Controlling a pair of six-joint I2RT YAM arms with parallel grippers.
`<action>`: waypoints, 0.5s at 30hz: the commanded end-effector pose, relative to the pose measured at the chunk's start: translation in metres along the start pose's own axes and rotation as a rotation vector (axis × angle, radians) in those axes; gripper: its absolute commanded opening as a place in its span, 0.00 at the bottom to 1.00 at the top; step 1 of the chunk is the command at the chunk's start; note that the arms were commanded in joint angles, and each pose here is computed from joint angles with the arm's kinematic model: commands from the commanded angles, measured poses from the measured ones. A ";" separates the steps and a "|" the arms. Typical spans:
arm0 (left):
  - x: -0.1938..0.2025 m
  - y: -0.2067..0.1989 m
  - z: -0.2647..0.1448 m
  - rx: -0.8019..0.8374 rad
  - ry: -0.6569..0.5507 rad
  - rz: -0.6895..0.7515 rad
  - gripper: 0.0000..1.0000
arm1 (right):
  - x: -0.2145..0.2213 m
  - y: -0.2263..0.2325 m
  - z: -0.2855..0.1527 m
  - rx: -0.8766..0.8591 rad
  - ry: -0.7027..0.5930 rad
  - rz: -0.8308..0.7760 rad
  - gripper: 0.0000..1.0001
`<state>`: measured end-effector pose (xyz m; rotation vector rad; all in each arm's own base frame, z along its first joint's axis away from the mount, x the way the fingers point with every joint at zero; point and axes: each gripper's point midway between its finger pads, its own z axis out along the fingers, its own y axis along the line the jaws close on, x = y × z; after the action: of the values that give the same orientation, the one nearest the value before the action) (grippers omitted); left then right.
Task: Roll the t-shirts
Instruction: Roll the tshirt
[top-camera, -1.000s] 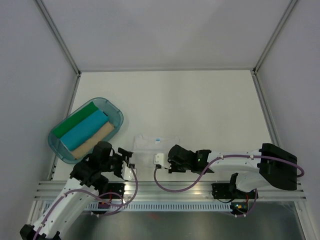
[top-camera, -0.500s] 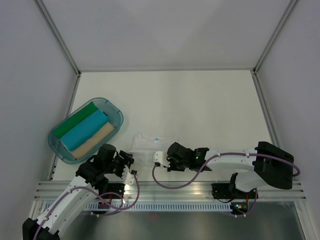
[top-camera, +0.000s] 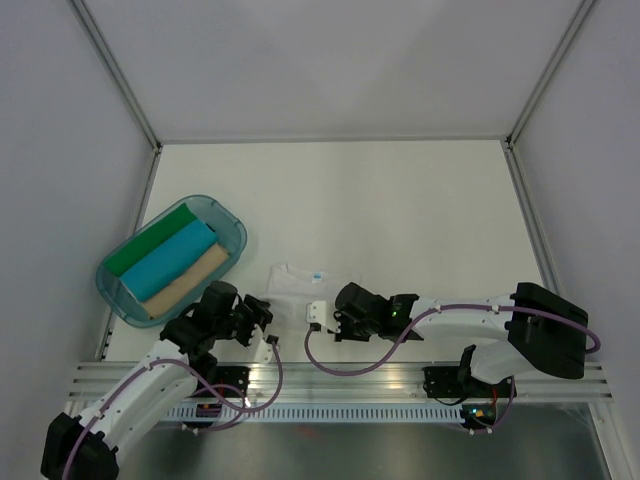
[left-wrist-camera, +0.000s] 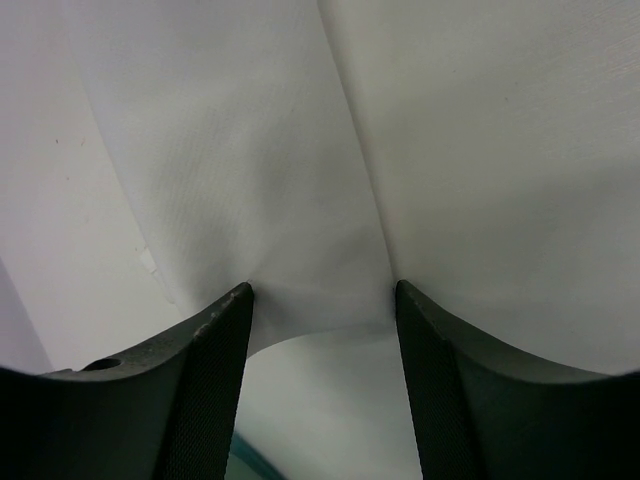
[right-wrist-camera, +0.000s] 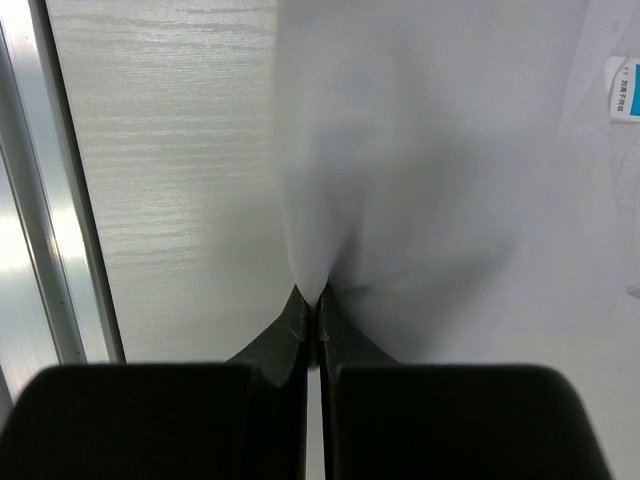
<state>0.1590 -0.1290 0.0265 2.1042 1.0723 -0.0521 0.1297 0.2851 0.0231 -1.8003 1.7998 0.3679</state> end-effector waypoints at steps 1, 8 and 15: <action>0.004 -0.019 0.009 0.080 -0.003 0.055 0.63 | -0.017 -0.004 -0.001 -0.006 -0.056 -0.009 0.00; 0.016 -0.027 0.013 0.174 0.045 -0.013 0.41 | -0.017 -0.003 -0.001 -0.012 -0.072 -0.008 0.00; 0.011 -0.030 0.015 0.197 0.024 -0.091 0.02 | -0.017 -0.004 -0.004 -0.019 -0.066 -0.009 0.00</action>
<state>0.1716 -0.1309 0.0106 2.1941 1.0980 -0.0748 0.1307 0.2855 0.0234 -1.7980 1.8021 0.3896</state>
